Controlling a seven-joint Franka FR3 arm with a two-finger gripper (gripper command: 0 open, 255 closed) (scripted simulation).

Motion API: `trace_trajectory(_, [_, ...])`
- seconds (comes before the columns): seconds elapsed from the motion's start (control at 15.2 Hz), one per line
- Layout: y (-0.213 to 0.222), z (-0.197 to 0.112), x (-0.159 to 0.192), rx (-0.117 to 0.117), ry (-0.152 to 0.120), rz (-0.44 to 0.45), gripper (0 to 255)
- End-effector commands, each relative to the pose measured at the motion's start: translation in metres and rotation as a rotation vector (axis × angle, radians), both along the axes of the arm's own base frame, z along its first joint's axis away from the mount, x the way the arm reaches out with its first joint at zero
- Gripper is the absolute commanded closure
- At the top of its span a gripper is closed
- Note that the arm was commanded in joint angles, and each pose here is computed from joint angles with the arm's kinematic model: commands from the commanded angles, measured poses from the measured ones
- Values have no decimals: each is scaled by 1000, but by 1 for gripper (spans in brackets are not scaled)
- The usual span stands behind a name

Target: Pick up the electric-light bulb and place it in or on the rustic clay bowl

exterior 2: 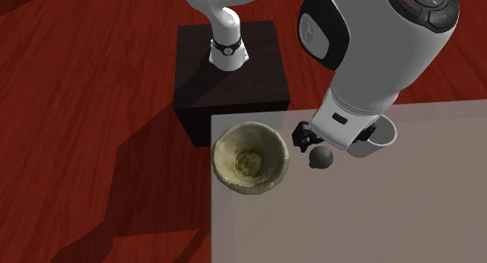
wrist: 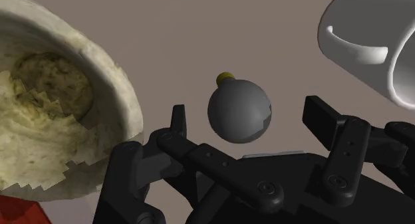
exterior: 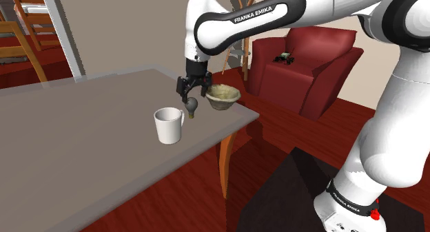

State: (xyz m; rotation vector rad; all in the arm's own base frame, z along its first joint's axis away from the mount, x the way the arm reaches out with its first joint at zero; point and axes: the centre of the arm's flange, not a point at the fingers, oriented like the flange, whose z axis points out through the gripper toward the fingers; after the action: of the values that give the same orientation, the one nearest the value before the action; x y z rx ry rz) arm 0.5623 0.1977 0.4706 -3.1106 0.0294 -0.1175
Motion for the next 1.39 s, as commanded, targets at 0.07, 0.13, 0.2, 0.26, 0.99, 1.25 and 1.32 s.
trace_trajectory(0.07, [2, -15, 2, 1, -1, -1, 0])
trace_trajectory(0.13, [2, -20, 3, 1, -1, -1, 0])
trace_trajectory(0.2, [2, -25, 3, 1, -1, -1, 0])
trace_trajectory(0.26, [2, -34, 4, 1, -1, -1, 0])
trace_trajectory(0.99, [2, -34, 4, 1, -1, -1, 255])
trace_trajectory(1.25, [2, -33, 4, 1, -1, -1, 255])
trace_trajectory(1.32, [2, -33, 4, 1, -1, -1, 255])
